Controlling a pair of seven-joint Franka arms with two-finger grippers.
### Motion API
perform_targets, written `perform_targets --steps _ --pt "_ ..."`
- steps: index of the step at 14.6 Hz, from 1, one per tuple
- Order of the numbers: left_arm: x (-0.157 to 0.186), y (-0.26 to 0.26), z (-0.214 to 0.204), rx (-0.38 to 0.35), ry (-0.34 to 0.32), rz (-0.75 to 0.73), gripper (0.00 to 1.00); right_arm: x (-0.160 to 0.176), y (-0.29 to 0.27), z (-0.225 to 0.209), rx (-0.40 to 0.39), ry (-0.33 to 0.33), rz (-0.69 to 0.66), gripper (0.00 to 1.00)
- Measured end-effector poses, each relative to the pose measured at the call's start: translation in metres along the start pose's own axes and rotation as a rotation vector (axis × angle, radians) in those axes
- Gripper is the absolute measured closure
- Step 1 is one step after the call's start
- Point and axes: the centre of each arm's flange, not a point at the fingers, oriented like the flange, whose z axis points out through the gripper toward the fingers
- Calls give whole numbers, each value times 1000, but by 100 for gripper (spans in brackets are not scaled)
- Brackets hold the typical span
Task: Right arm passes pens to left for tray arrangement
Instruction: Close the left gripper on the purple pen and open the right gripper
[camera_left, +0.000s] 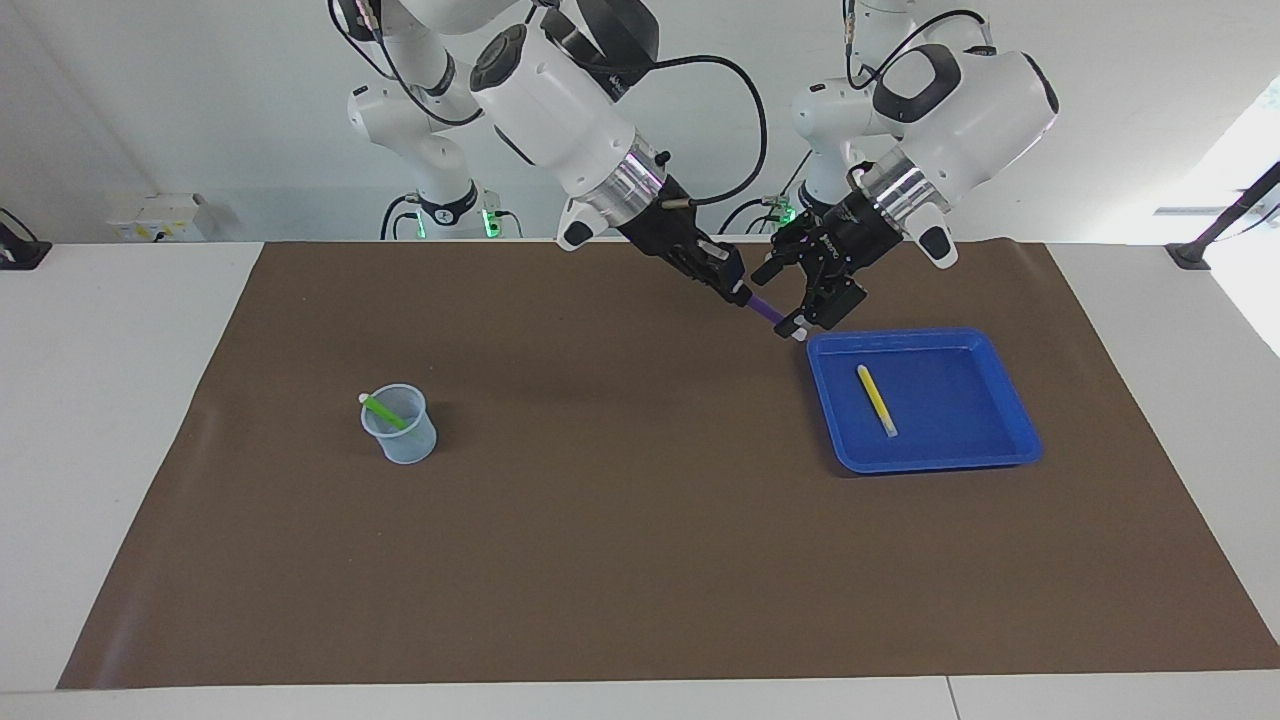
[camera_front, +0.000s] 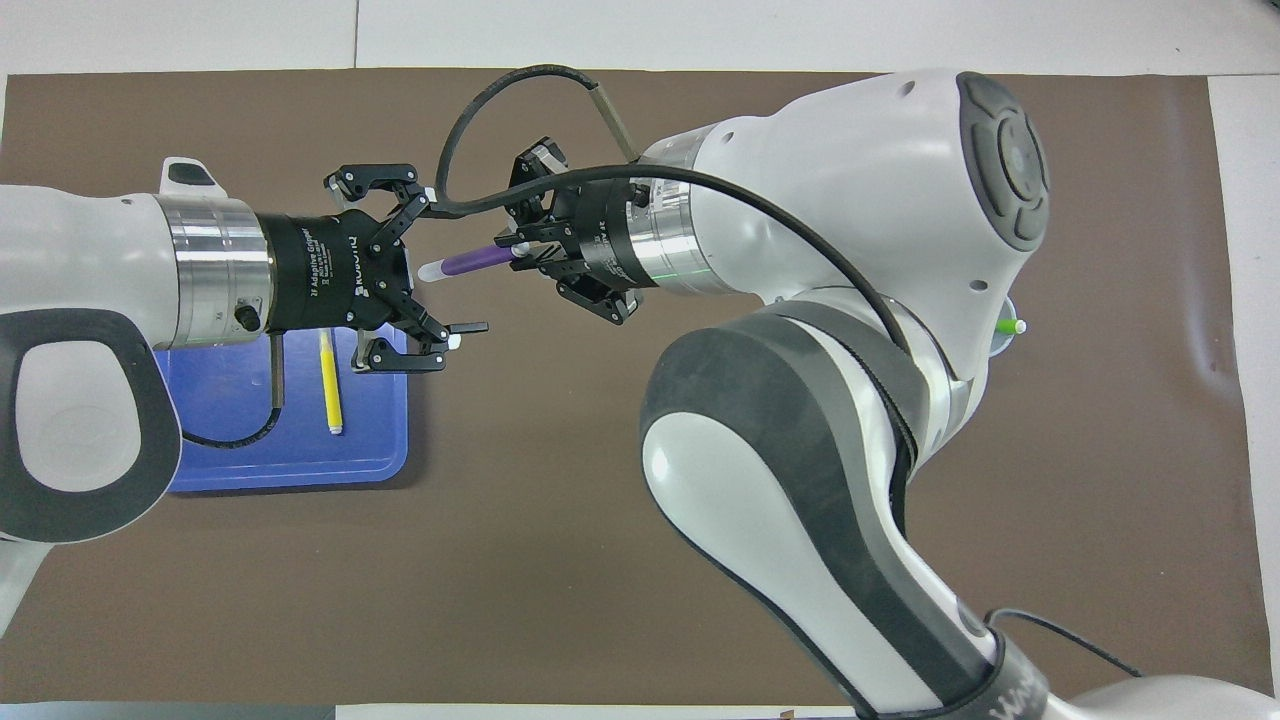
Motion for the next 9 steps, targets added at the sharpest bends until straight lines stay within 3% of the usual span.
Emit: perform_targets --steps 3,5,6,8,9 --pt "2 1 1 -13 1 -8 2 0 0 0 0 0 0 83" --pt "3 1 1 -18 0 -14 16 0 0 0 0 0 0 83" --pt "3 2 0 -23 0 -17 17 0 0 0 0 0 0 83" --pt "1 1 2 -25 0 -16 33 0 0 0 0 0 0 83" --pt "0 0 3 -24 -1 -16 33 0 0 0 0 0 0 83"
